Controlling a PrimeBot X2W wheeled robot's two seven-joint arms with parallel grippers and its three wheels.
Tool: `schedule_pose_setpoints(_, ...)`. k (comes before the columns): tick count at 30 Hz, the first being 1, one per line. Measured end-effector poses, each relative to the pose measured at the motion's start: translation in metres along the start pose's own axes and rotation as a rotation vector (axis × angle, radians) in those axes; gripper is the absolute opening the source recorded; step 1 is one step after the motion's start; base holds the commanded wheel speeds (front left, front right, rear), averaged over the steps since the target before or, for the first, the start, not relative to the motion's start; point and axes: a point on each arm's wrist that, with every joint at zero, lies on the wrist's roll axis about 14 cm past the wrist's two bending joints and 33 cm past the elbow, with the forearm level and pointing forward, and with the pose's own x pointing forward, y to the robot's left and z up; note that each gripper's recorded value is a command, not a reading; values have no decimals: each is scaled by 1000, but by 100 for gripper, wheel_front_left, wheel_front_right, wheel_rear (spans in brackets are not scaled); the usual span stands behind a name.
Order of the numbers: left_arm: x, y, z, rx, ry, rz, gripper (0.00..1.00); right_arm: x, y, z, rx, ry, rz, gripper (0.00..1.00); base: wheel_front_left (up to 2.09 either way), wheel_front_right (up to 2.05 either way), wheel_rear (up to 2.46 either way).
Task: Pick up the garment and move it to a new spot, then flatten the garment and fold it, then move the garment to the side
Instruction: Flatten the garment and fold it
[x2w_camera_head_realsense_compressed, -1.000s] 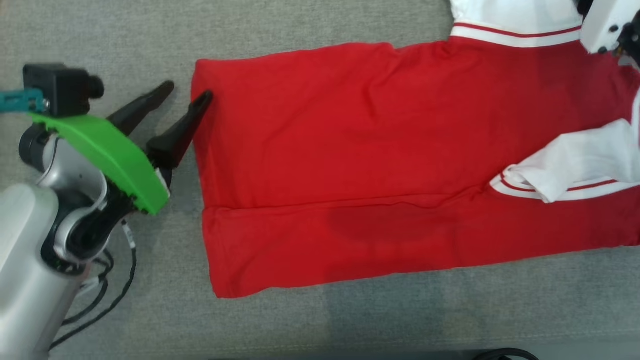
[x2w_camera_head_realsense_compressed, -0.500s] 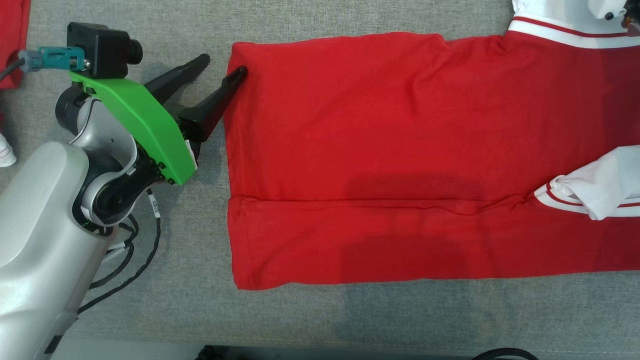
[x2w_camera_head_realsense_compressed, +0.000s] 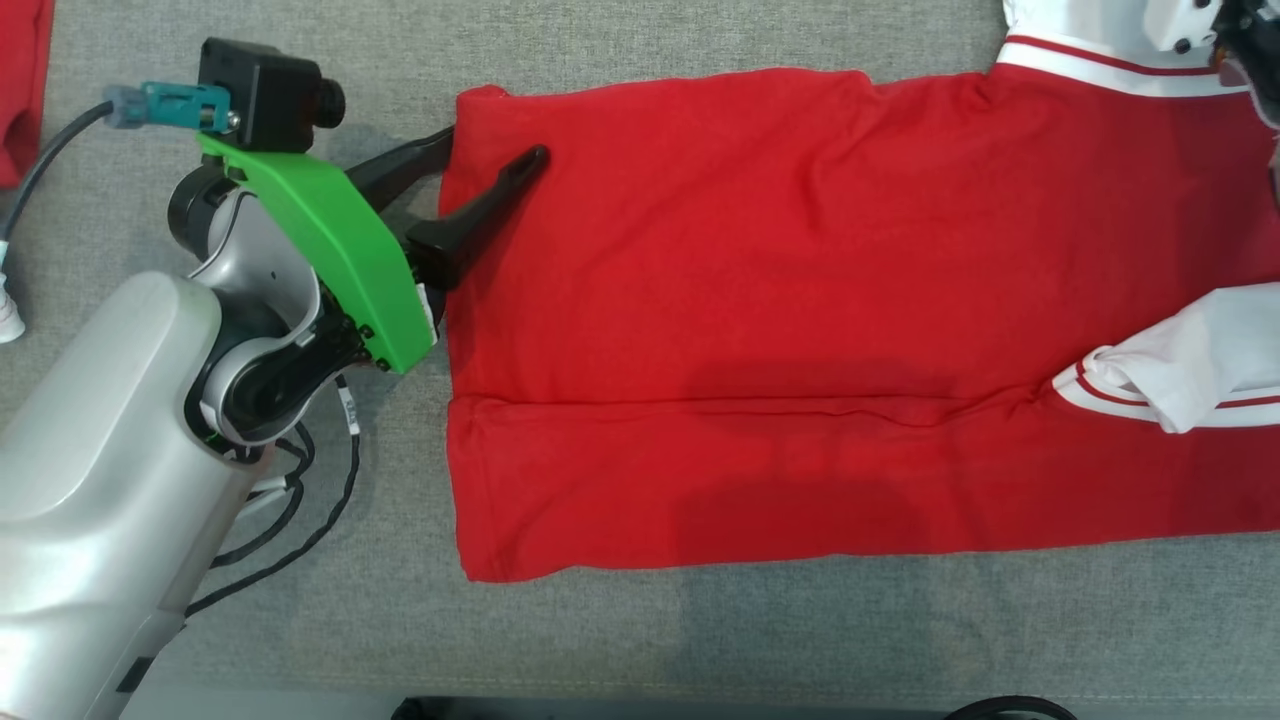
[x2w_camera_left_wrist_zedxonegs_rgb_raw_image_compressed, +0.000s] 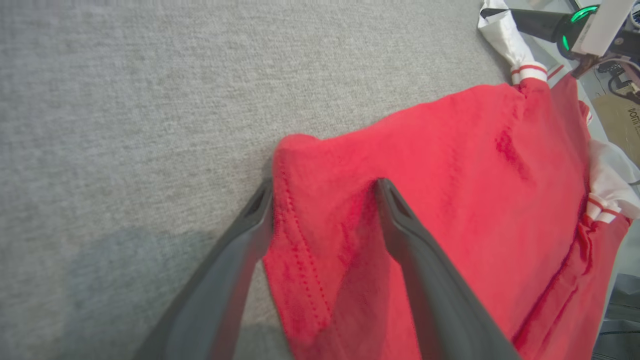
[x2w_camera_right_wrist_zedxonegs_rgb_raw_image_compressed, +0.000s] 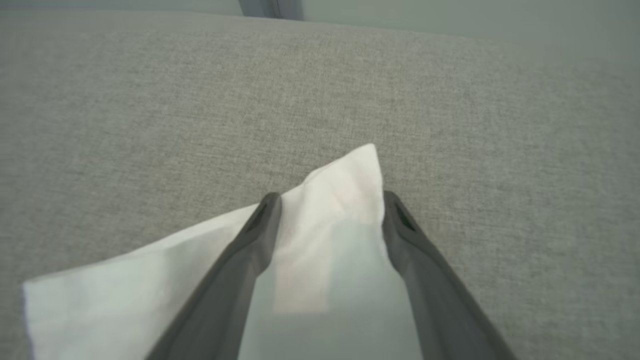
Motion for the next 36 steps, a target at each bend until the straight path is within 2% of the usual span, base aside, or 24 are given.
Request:
schedule_pose_setpoints(1, 2, -1, 0, 3, 0, -1, 87, 0, 3, 0, 0, 0, 9, 100, 0, 0, 0)
schedule_pose_setpoints(2, 3, -1, 2, 7, -4, 0, 22, 0, 6, 0, 3, -4, 16, 0, 0, 0, 0)
schedule_pose_setpoints(3, 5, -2, 3, 11, -8, -2, 0, -1, 8, 1, 6, -11, 23, 0, 0, 0, 0)
schedule_pose_setpoints(7, 6, -6, 10, 26, -39, -13, 0, -4, 9, 8, 23, -46, 33, 0, 0, 0, 0)
schedule_pose_setpoints(12, -11, -2, 29, 59, -150, 7, 0, -32, 4, 50, 75, -224, 56, 0, 0, 0, 0)
schedule_pose_setpoints(18, -37, -5, 22, 61, -208, 47, 0, -85, -17, 61, 137, -355, 63, 0, 0, 0, 0)
schedule_pose_setpoints(22, -50, -19, 23, 70, -245, 44, 0, -133, -31, 66, 137, -445, 48, 0, 0, 0, 0)
schedule_pose_setpoints(29, -58, -56, 23, 96, -298, -34, 0, -191, -22, 23, 208, -465, 56, 0, 0, 0, 0)
schedule_pose_setpoints(31, -59, -63, 16, 119, -290, -53, 0, -202, -18, 7, 234, -453, 54, 0, 0, 0, 0)
schedule_pose_setpoints(36, -58, -73, -19, 92, -241, -81, 0, -218, -6, -33, 312, -406, 45, 0, 0, 0, 0)
